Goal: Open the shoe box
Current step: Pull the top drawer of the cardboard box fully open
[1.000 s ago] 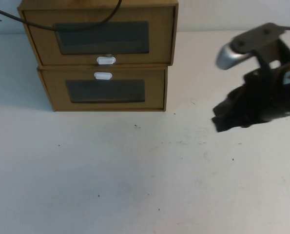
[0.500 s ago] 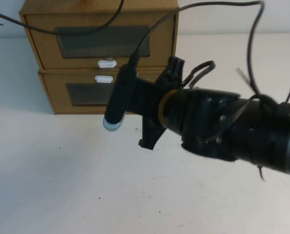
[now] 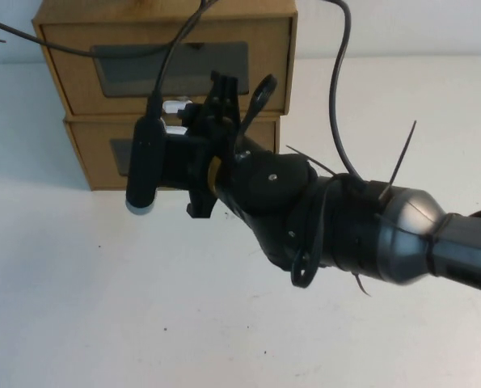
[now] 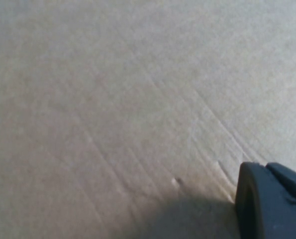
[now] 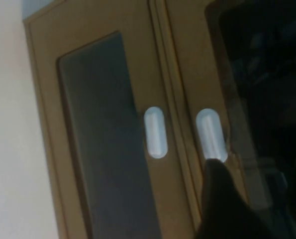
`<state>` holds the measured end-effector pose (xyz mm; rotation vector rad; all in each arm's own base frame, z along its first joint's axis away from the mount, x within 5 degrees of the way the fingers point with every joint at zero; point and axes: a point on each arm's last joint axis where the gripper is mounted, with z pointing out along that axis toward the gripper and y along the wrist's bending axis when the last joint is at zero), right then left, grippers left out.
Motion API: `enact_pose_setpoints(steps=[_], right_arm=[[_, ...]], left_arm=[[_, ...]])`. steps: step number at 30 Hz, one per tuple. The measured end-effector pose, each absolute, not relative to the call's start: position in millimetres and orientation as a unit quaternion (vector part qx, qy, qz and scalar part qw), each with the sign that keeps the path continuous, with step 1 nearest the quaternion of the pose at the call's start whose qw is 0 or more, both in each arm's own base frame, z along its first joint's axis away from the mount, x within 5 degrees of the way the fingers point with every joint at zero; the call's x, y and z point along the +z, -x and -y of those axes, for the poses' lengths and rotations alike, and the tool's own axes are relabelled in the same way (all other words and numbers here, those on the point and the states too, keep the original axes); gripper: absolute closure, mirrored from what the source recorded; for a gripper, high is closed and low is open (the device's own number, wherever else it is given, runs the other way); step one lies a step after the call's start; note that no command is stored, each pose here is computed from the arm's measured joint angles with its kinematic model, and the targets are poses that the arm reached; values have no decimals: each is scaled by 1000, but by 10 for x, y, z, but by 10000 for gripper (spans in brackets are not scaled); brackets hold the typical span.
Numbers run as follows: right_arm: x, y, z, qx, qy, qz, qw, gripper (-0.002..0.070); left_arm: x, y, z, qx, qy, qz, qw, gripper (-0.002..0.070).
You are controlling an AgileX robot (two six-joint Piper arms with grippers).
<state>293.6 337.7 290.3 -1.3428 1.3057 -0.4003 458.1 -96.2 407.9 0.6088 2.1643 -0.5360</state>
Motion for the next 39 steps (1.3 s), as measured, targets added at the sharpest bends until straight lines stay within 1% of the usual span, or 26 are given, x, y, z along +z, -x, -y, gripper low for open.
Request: enact_pose_setpoints(steps=[1, 3, 6, 11, 17, 22, 29, 32, 39], right_arm=[[2915, -2969, -3401, -177, 568, -559, 578, 395], [2944, -3027, -3444, -186, 556, -561, 585, 353], [2927, -3097, -3512, -193, 548, -563, 588, 337], [2938, -3163, -3609, -189, 542, -560, 597, 341], [2821, -3199, -3687, -179, 556, -557, 591, 368], [2734, -3278, -3647, -190, 551, -567, 582, 382], [2725, -3377, -3557, -200, 542, -576, 578, 385], [2720, -3397, -3548, -192, 546, -574, 578, 386], [2637, -3435, -3582, -185, 561, -568, 574, 428]], left_arm=[[4079, -4581, 962, -212, -241, -857, 403, 680], [4079, -4581, 962, -213, -238, -858, 403, 680], [4079, -4581, 962, -217, -231, -860, 401, 680], [4079, -4581, 962, -225, -214, -864, 396, 680], [4079, -4581, 963, -236, -191, -869, 390, 680], [4079, -4581, 963, -239, -186, -870, 389, 680], [4079, -4581, 963, -241, -179, -872, 387, 680], [4075, -4583, 964, -244, -174, -873, 385, 680], [4075, -4583, 964, -244, -173, -873, 385, 680]])
